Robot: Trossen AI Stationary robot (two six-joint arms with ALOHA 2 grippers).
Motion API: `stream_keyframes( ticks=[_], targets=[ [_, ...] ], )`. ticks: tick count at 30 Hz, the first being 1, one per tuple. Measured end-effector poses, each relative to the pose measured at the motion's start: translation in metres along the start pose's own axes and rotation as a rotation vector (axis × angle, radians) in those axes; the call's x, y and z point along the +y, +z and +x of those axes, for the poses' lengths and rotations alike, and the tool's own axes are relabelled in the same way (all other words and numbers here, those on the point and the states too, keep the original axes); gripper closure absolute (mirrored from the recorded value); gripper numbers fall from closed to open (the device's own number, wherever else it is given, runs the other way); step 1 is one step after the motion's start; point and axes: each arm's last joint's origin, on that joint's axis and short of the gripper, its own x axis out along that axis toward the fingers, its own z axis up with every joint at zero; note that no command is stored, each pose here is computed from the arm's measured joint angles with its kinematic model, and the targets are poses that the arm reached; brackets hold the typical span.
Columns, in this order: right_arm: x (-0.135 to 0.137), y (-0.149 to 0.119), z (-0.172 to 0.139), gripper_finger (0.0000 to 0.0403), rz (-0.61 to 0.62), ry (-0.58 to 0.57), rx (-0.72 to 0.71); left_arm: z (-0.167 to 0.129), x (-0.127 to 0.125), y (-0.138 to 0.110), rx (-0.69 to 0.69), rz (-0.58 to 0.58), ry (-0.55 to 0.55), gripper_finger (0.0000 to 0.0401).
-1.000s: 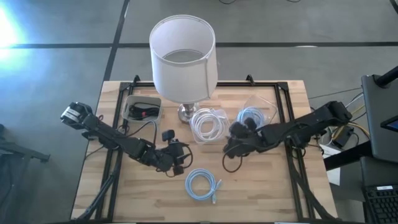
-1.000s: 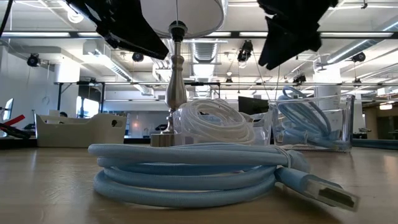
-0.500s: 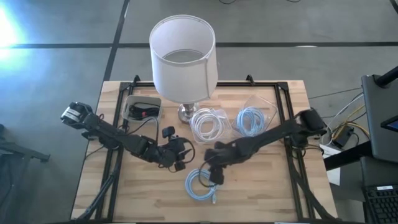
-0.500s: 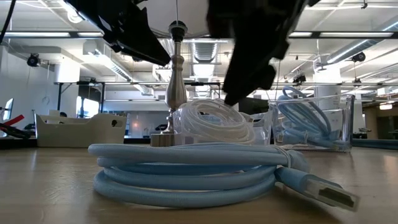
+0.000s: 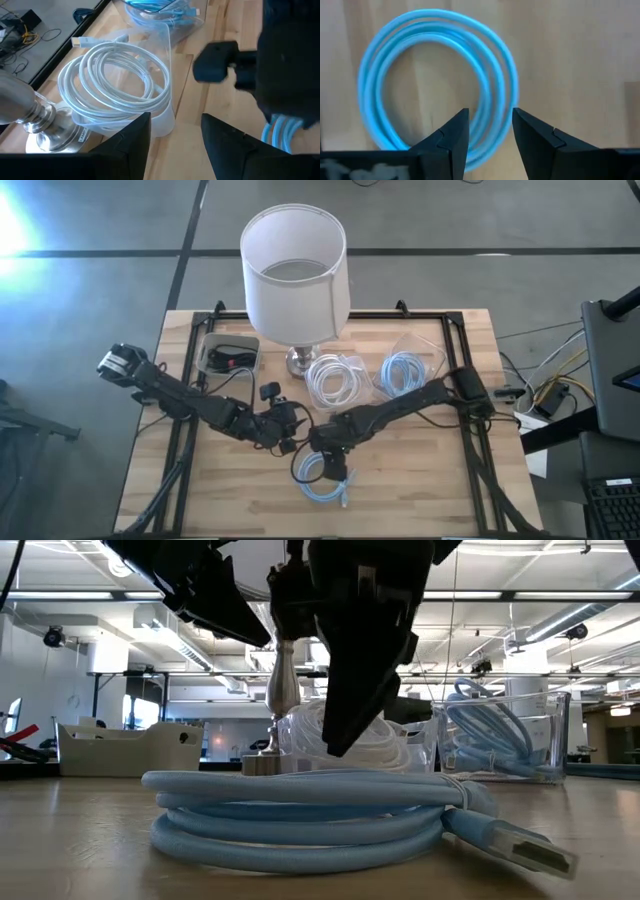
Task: Pick & Place USB Port
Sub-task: Put the light blue USB cable into the right transparent bin
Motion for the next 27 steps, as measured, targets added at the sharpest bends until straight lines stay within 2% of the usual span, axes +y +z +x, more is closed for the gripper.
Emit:
stream_keyframes(
  ticks=[4, 19, 23, 27],
  targets=[
    [-0.003, 0.0, 0.008, 0.0262, 0.005, 0.025, 0.031, -0.002, 0.001, 0.001, -0.003, 0.029, 0.002, 0.0225],
    [-0.008, -0.004, 0.03, 0.0273, 0.019, -0.008, 0.062, -0.008, 0.006, 0.015, -0.046, 0.202, 0.019, 0.0236],
    [-0.009, -0.005, 0.031, 0.0292, 0.045, -0.014, 0.063, -0.007, 0.009, 0.016, -0.049, 0.237, 0.067, 0.0237],
    [-0.009, -0.006, 0.033, 0.0331, 0.051, -0.024, 0.067, -0.005, 0.011, 0.016, -0.047, 0.249, 0.085, 0.0238]
  ],
)
